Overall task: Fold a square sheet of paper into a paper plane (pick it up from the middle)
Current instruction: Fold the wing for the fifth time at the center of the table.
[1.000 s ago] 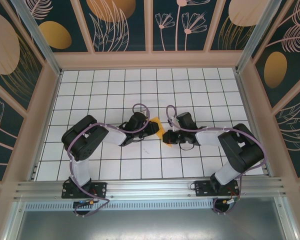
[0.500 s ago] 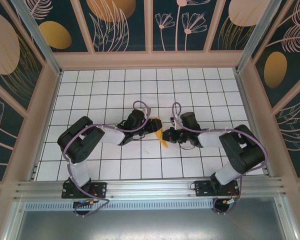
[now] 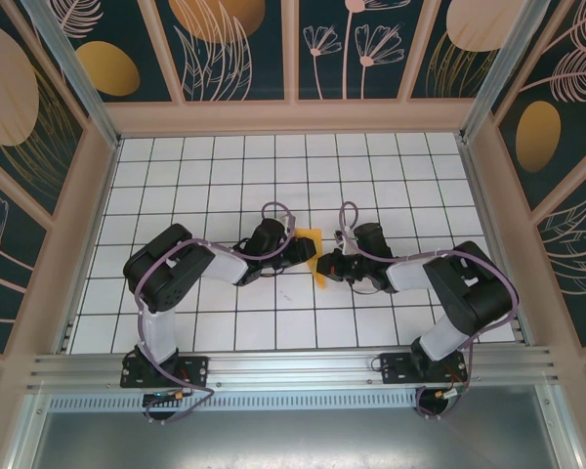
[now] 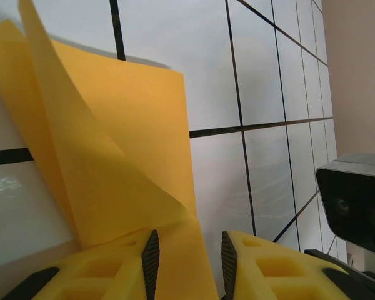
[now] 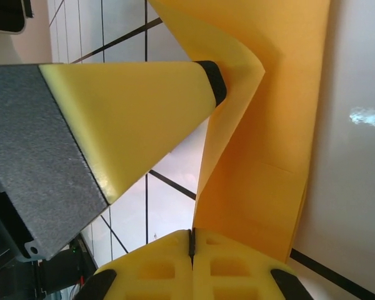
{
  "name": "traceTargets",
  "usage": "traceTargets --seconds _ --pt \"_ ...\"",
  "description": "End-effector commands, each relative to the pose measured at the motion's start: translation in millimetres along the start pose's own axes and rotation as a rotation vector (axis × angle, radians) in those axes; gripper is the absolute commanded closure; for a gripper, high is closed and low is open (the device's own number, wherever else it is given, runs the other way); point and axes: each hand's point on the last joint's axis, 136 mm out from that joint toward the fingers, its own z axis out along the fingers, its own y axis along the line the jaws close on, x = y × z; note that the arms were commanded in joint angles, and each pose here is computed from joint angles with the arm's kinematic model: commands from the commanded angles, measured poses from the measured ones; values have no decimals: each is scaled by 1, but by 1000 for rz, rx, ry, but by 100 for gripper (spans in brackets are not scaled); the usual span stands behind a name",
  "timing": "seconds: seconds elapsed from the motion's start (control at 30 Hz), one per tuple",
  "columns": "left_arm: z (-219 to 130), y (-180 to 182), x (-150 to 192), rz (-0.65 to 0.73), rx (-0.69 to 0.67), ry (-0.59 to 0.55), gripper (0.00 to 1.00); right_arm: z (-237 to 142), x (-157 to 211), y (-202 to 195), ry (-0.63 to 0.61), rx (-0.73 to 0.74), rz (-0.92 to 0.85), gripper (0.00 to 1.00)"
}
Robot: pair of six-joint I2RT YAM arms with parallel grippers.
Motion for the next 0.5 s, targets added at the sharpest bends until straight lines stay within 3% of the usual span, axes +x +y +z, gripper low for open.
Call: traceTargets --seconds 0.0,0.17,0.47 --pt "2 33 7 -10 -126 16 64 -6 -6 8 -19 14 -74 85" --pt "3 34 6 -2 -135 17 65 -20 -14 9 -74 137 -206 62" --pt "6 30 5 -1 -126 25 65 -17 -6 -4 -9 324 -393 46"
